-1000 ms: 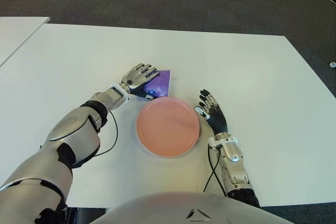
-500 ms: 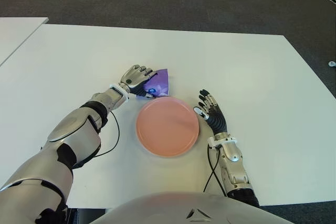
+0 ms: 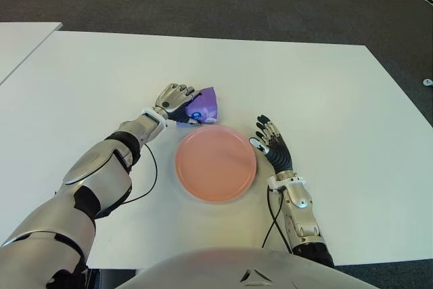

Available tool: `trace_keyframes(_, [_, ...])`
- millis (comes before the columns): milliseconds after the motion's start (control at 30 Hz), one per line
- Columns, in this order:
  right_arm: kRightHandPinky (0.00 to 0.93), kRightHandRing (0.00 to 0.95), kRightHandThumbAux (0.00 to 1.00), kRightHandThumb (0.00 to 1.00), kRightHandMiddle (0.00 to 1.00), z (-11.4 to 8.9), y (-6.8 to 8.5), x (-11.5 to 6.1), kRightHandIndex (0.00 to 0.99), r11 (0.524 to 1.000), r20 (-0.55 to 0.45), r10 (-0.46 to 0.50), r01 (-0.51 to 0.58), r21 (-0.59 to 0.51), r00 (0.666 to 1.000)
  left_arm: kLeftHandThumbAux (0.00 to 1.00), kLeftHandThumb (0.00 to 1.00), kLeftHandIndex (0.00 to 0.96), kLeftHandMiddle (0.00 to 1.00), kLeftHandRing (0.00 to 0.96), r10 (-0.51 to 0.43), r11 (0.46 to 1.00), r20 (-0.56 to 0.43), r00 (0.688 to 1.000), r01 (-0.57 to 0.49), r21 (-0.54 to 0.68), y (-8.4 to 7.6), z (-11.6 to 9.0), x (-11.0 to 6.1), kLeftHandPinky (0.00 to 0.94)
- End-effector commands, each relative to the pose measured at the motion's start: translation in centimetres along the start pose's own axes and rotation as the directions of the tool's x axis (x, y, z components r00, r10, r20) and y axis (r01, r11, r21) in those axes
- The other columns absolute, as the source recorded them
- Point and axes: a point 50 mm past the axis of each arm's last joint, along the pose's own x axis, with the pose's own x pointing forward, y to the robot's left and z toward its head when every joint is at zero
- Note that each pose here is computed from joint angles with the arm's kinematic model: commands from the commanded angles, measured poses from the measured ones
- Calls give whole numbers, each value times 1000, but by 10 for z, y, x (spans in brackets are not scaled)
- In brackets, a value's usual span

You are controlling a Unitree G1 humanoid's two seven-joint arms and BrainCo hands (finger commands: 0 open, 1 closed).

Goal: Put the tissue paper into the plate.

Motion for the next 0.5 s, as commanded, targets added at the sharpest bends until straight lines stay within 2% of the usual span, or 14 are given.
trace_keyframes(33, [0, 0, 616, 95, 0, -38, -1, -22, 0, 1000, -212, -15, 20, 19, 977, 698, 721, 443, 837, 812, -228, 973, 18, 973, 229, -27, -47, 10, -36, 805])
trace_keyframes(500, [0, 0, 630, 96, 0, -40, -1, -19, 0, 1000, -212, -18, 23, 21, 977, 700, 720, 443, 838, 812, -213, 976, 6, 977, 213, -44, -45, 10, -33, 808])
